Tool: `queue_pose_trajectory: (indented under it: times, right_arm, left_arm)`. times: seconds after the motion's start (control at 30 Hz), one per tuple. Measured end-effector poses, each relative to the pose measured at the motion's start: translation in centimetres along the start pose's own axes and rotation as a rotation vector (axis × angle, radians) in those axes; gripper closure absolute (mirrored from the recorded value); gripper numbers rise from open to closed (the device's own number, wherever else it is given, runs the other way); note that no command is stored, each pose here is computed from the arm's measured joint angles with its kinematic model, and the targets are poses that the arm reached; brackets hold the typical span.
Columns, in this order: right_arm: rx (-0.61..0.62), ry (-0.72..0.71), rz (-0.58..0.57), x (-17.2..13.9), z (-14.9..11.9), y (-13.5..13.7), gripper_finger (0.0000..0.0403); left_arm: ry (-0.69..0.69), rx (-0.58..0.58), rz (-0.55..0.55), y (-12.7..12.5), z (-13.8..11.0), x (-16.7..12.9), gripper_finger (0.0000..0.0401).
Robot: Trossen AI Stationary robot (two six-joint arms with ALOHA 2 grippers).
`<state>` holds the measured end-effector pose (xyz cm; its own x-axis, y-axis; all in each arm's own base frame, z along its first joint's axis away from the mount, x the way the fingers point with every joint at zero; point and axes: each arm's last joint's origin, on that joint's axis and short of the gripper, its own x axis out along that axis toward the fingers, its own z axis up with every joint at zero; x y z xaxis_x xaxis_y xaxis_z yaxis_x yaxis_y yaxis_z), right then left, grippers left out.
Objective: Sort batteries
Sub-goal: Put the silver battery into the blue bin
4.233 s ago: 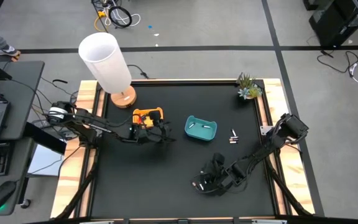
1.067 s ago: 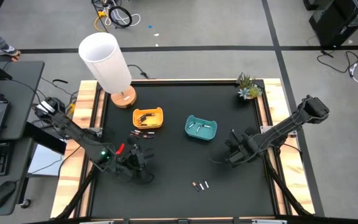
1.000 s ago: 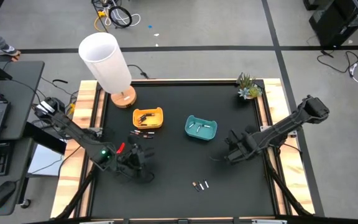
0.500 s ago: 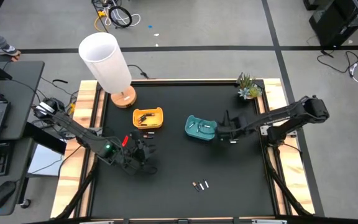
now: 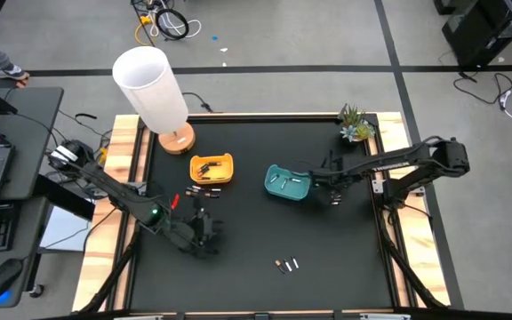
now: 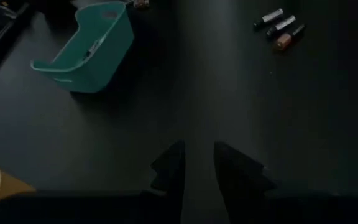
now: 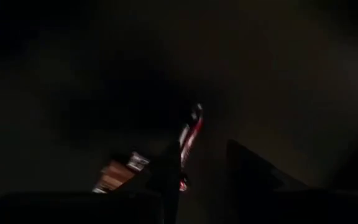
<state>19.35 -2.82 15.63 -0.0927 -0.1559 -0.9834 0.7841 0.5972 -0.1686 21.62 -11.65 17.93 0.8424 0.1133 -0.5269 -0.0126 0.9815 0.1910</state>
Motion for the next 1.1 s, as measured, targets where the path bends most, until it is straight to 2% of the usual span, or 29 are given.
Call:
queue_pose_trajectory:
  times: [0.17,0.3,0.4,0.53,0.63,0.73,0.93,1.1]
  right_arm:
    - [0.026,0.034,0.112,2.2,-0.2,-0.5,0.0289]
    - [0.054,0.033,0.113,2.9,-0.2,-1.1,0.0294]
    - [0.051,0.033,0.100,2.8,-0.1,-1.2,0.0319]
    - [0.024,0.000,0.094,2.4,0.3,-1.0,0.0382]
    - [0.014,-0.089,0.038,1.9,0.8,-0.7,0.0390]
    - [0.000,-0.240,-0.010,0.1,1.3,0.0,0.0394]
    - [-0.066,-0.490,0.139,-5.6,1.4,3.1,0.0397]
    - [-0.164,-0.660,0.326,-8.9,1.1,6.1,0.0397]
  left_arm:
    - [0.004,0.006,0.016,0.1,-0.1,0.0,0.0302]
    - [-0.001,0.005,0.036,0.1,-0.1,0.0,0.0302]
    - [-0.002,0.003,0.036,0.1,-0.1,0.0,0.0302]
    - [-0.015,0.014,0.034,0.1,0.1,0.0,0.0302]
    - [-0.027,0.010,0.032,0.1,0.2,0.0,0.0302]
    - [-0.027,0.009,0.031,0.1,0.2,0.0,0.0302]
    - [-0.032,0.006,0.026,0.0,0.3,0.0,0.0302]
    - [-0.057,-0.011,0.021,0.0,0.5,0.0,0.0302]
